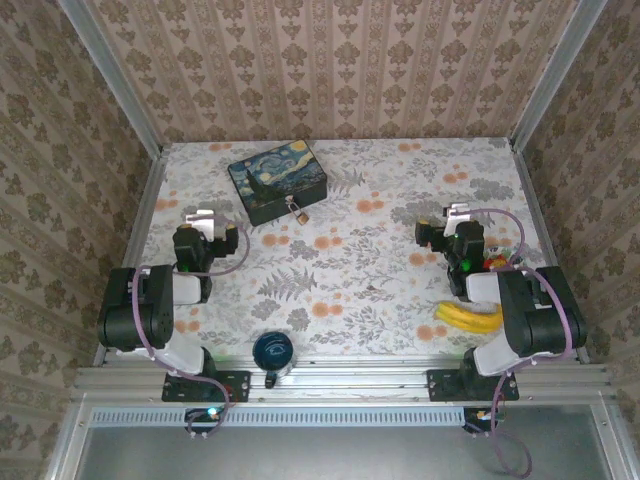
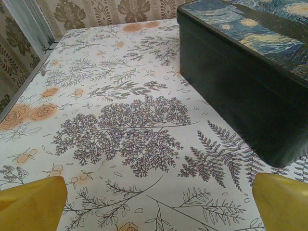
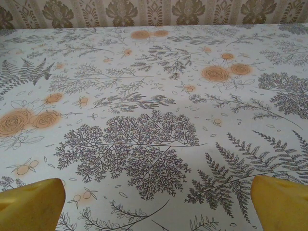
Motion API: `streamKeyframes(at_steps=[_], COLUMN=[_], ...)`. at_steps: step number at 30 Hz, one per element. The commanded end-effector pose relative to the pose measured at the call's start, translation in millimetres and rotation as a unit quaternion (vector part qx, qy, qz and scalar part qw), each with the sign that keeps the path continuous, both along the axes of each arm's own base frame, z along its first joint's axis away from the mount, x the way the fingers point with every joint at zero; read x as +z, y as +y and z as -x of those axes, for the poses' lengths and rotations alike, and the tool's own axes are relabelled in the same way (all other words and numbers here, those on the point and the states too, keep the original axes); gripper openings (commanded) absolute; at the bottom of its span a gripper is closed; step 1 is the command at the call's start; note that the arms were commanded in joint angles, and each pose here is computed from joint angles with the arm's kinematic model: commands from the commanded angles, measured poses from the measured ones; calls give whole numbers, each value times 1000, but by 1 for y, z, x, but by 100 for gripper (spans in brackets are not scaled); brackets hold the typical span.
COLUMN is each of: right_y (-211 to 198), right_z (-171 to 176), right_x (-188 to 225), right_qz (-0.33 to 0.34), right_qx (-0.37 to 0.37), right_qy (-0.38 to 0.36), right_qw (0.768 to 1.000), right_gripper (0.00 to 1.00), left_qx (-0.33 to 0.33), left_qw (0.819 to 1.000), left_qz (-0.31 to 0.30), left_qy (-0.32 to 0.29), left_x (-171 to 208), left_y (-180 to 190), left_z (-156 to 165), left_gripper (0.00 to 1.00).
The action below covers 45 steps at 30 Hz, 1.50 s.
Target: Unlock a padlock with a key
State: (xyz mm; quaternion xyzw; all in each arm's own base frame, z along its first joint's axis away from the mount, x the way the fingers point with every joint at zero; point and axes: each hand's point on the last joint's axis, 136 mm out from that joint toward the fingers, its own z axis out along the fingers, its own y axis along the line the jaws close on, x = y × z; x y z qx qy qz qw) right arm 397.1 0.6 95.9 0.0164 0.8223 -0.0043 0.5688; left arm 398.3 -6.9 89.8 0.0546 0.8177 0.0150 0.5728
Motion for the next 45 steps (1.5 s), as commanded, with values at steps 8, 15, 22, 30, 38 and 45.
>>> streamKeyframes(at_steps=[8, 15, 22, 30, 38, 45], right_y=[-5, -5, -5, -5, -5, -6], right_z=[-3, -3, -3, -4, -3, -4], right_x=[1, 1, 2, 2, 2, 4], right_qz=[3, 3, 3, 3, 3, 5], right_qx=[-11, -11, -11, -11, -11, -16], right_qy=[0, 0, -2, -2, -2, 4], right_qw=[1000, 1000, 1000, 1000, 1000, 1000], right_gripper=[100, 100, 100, 100, 100, 100], left_qx=[2, 2, 2, 3, -2, 25], left_qw=[1000, 1000, 1000, 1000, 1000, 999], left_qz=[-3, -3, -3, -2, 5, 2], left_qy=[-10, -9, -9, -9, -11, -42], left_x=[7, 6, 6, 6, 7, 28], left_y=[1, 1, 1, 1, 0, 9], left_z=[-3, -3, -3, -3, -2, 10], left_gripper=[100, 100, 100, 100, 100, 100])
